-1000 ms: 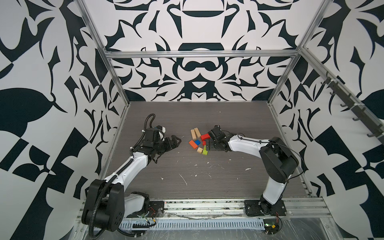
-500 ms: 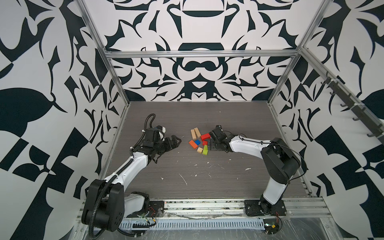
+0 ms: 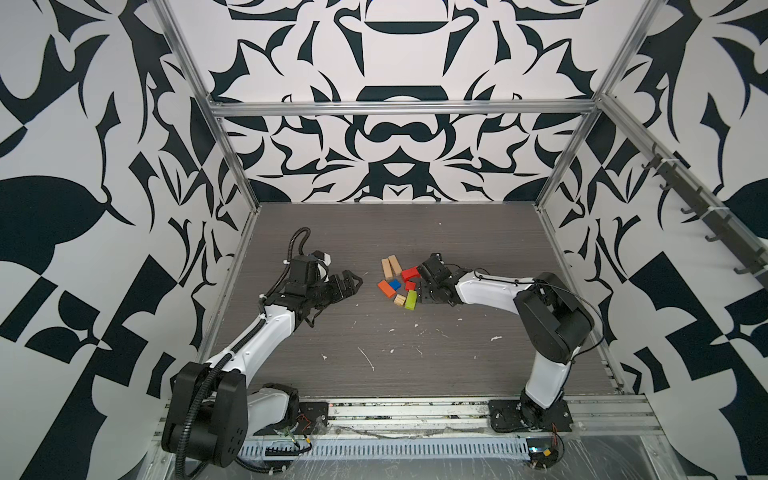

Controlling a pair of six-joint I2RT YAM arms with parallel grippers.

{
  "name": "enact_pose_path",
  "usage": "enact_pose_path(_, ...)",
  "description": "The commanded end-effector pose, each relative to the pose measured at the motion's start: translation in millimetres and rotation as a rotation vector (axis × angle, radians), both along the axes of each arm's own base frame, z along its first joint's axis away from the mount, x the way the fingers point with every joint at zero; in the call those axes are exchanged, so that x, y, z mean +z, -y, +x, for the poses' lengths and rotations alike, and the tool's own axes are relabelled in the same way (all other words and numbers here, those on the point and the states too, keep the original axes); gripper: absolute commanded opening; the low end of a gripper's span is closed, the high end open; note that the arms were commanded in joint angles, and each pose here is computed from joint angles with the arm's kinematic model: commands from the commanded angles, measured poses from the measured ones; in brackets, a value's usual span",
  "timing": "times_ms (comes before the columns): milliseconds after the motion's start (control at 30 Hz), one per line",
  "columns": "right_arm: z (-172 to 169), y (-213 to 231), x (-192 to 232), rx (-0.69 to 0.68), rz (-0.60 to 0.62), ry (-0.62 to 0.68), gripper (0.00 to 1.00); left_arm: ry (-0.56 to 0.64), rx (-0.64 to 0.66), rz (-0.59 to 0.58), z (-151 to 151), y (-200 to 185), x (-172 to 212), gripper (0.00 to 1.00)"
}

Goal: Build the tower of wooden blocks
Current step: 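Grasp the plain wood bar nearest the right gripper with the right gripper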

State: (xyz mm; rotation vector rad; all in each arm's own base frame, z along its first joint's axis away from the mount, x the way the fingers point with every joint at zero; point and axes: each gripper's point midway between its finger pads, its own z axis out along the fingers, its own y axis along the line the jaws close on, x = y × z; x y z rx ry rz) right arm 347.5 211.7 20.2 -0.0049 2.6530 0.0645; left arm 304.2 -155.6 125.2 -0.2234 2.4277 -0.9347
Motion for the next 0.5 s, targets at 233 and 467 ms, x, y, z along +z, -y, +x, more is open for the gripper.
enact_pose_path(233,-1.5,25.7,13.6,-0.036,-0.024,0.029,0.63,-0.031,-0.001,0.010,7.4,2.6,-2.7,0.98)
enact_pose_path(467,-11.6,37.1,11.3,0.000,-0.013,0.024,0.63,-0.081,-0.034,0.037,22.1,15.7,-12.1,0.94)
